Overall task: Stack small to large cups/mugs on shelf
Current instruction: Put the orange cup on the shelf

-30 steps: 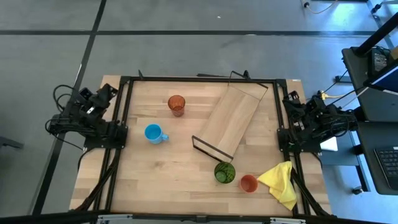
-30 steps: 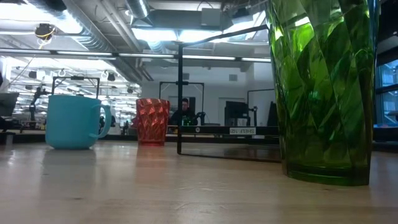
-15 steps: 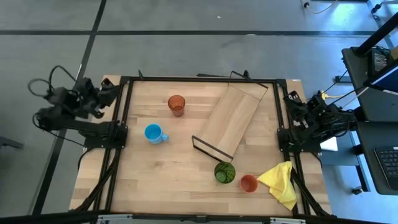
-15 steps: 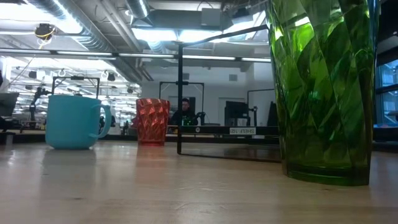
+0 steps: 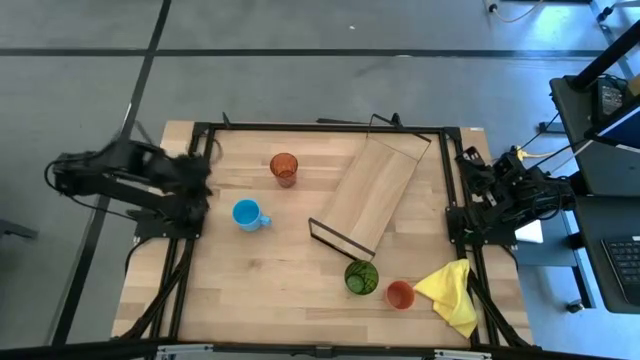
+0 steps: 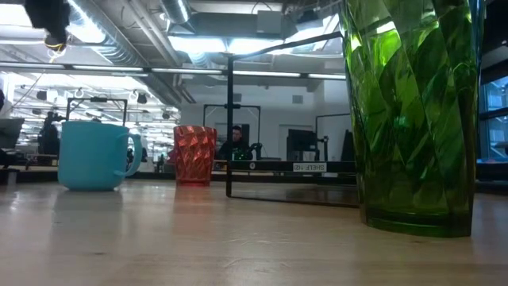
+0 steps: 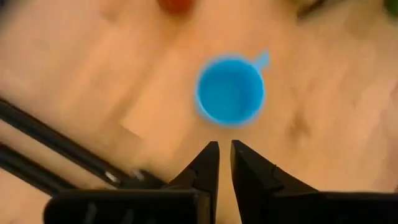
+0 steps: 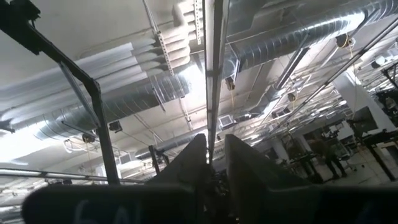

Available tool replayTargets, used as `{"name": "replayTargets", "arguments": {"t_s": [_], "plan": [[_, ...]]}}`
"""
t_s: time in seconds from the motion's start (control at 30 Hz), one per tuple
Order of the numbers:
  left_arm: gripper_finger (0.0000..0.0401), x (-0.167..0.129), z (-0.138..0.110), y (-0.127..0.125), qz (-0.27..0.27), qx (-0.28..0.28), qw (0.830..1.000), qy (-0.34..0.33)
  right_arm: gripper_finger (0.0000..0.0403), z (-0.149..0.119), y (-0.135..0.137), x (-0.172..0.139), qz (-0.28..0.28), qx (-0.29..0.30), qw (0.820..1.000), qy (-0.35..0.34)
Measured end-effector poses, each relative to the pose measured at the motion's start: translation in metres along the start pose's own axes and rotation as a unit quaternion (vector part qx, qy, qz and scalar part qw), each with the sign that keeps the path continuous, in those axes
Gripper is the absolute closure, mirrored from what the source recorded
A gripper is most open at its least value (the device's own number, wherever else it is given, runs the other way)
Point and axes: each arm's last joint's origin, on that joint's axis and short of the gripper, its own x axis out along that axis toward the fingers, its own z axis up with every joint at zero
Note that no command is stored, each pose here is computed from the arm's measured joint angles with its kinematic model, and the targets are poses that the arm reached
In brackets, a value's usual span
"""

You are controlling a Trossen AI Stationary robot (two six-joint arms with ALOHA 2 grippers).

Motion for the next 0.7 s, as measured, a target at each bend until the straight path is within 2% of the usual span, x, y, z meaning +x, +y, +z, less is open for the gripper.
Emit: {"name": "replayTargets", "arguments": {"t_s": [0.13, 0.33, 0.5, 0.7], "plan": [[0.0359, 0.013, 0.011, -0.017, -0.005, 0.026, 1.000, 0.001, 0.0341, -0.002, 0.000, 0.000, -0.001, -0.003, 1.000, 0.008], [0.0314, 0.032, 0.022, -0.037, 0.031, 0.083, 0.996, 0.014, 0.0341, -0.004, 0.000, 0.000, 0.013, -0.007, 1.000, 0.022], [0.0279, 0.042, 0.026, -0.045, 0.060, 0.098, 0.993, 0.017, 0.0341, -0.004, 0.000, 0.000, 0.013, -0.008, 1.000, 0.023], [0.0275, 0.042, 0.029, -0.048, 0.052, 0.096, 0.994, -0.008, 0.0341, -0.004, 0.000, 0.000, 0.008, -0.009, 1.000, 0.023]]}}
